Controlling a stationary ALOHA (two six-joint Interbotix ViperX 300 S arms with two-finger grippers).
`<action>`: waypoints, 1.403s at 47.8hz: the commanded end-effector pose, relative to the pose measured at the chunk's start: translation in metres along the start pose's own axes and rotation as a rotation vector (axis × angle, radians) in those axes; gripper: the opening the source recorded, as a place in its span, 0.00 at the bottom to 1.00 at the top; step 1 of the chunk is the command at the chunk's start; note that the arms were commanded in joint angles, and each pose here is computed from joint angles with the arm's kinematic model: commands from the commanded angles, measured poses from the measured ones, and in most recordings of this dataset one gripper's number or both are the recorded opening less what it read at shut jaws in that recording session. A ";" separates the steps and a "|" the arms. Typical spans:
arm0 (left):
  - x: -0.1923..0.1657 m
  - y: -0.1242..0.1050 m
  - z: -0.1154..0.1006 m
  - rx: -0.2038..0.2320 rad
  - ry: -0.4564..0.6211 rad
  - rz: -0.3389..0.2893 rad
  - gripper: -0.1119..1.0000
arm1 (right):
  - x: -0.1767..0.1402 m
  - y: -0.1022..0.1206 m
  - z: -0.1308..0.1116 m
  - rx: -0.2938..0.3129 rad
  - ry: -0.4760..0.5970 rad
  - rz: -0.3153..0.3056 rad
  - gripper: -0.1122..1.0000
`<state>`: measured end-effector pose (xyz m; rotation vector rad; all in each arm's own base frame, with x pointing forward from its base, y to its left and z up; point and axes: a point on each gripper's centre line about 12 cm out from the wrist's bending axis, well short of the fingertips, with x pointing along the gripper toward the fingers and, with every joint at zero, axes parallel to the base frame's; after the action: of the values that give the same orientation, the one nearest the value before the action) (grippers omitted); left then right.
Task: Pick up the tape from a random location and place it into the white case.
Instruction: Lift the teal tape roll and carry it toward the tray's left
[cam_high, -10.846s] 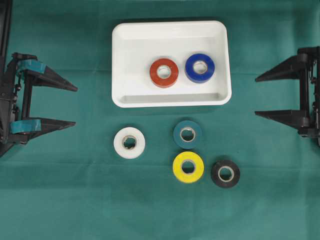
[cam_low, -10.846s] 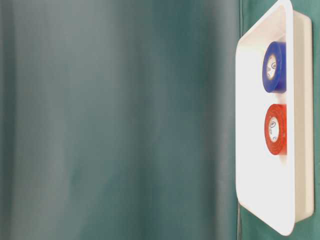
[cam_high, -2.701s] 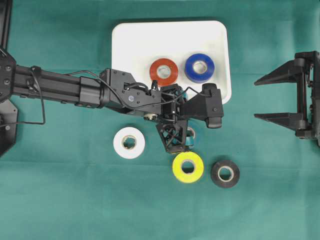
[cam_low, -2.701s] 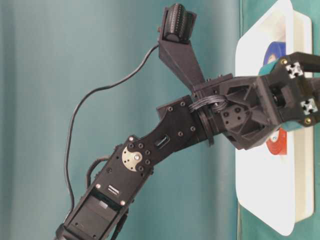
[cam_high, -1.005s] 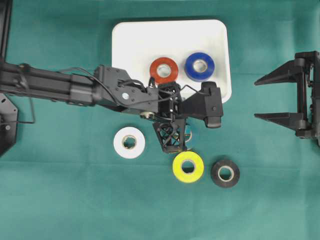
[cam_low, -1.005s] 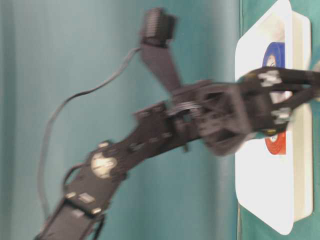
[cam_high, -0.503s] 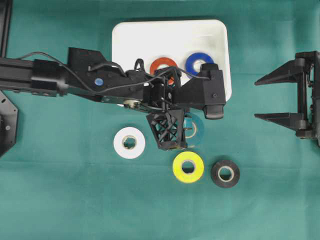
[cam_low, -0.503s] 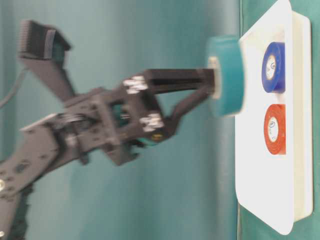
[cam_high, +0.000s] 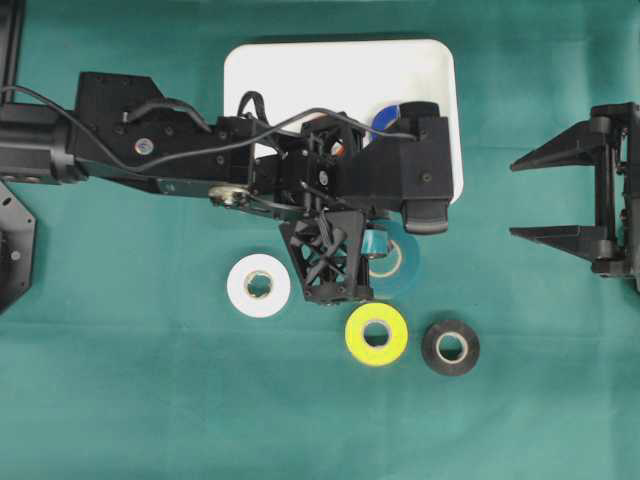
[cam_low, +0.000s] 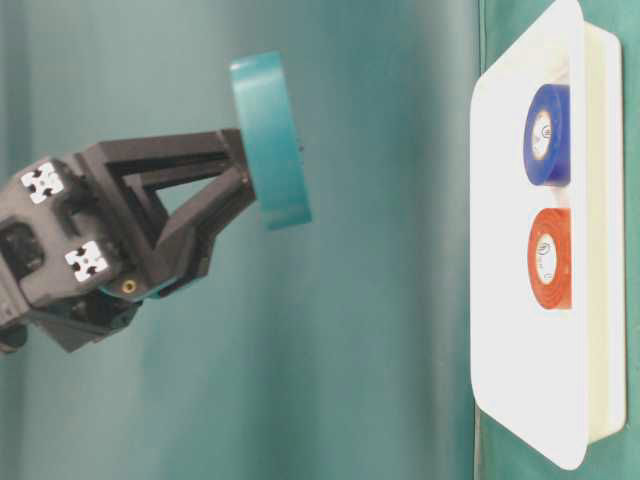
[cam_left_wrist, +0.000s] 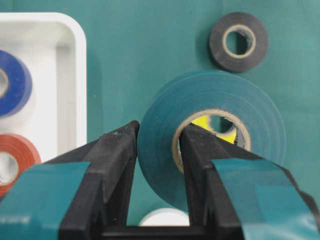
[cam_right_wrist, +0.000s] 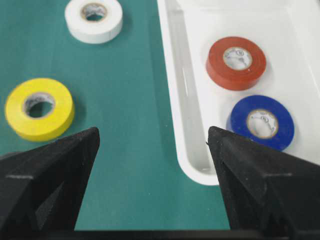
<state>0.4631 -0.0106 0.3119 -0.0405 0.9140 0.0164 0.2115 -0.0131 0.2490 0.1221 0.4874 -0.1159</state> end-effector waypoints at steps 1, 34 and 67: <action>-0.022 -0.001 0.010 0.004 -0.057 -0.002 0.29 | 0.000 0.001 0.005 -0.004 -0.014 0.002 0.85; -0.021 0.003 0.008 0.000 -0.051 0.003 0.29 | -0.001 0.001 0.007 -0.010 -0.019 0.000 0.85; -0.052 -0.008 -0.022 0.018 -0.048 -0.017 0.29 | -0.004 0.000 0.008 -0.001 -0.026 -0.001 0.85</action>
<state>0.4304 -0.0163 0.3146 -0.0329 0.9296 0.0027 0.2105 -0.0135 0.2499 0.1173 0.4853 -0.1181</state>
